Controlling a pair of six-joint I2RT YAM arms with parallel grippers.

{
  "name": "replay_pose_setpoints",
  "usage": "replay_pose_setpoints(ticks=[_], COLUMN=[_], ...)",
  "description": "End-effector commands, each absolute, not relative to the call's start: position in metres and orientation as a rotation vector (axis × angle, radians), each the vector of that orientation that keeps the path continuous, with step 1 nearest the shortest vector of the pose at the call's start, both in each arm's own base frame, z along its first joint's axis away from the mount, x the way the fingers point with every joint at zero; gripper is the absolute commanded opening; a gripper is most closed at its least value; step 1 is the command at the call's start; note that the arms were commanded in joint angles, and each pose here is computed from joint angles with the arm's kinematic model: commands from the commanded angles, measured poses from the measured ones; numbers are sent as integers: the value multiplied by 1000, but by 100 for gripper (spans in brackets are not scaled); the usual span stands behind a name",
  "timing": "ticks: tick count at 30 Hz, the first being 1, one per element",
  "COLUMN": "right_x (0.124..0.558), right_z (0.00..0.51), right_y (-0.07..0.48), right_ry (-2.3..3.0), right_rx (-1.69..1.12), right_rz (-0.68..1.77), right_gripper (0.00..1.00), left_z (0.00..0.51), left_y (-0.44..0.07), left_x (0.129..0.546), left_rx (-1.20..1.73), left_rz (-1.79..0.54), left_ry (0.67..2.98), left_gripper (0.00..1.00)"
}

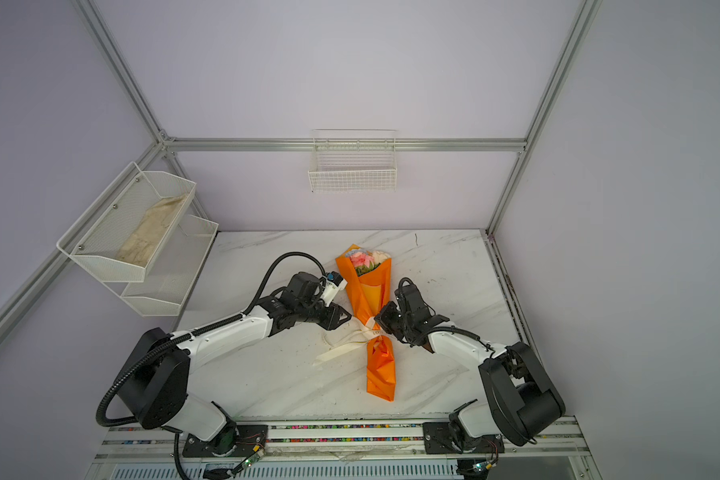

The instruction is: Tie the bouquet of fake flowers

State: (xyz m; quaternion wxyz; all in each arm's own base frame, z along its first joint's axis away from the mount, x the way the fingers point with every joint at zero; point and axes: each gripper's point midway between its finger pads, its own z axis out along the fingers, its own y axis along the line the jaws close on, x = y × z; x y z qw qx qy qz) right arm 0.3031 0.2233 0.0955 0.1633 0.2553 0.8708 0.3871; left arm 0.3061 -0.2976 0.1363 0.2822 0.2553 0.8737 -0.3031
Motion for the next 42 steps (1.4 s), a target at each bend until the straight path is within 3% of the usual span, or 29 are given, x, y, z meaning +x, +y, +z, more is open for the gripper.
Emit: replay_pose_setpoints(ticks=[1, 8, 18, 25, 30, 42], right_x=[309, 304, 297, 297, 296, 294], right_z=[128, 150, 147, 146, 141, 133], right_y=[224, 223, 228, 230, 229, 224], right_ry=[2348, 2247, 2209, 2216, 2226, 2247], right_rx=[721, 740, 777, 766, 775, 802], right_rz=[1194, 1299, 1424, 1436, 1427, 1384], right_gripper=[0, 0, 0, 0, 0, 2], left_z=[159, 165, 174, 166, 169, 158], left_y=[-306, -314, -340, -355, -362, -379], left_x=[312, 310, 318, 318, 330, 336], left_rx=[674, 720, 922, 1218, 1249, 1283], left_rz=[-863, -912, -954, -809, -737, -813], left_ry=[2263, 2212, 2034, 1835, 1755, 1782], left_gripper=[38, 39, 51, 55, 59, 55])
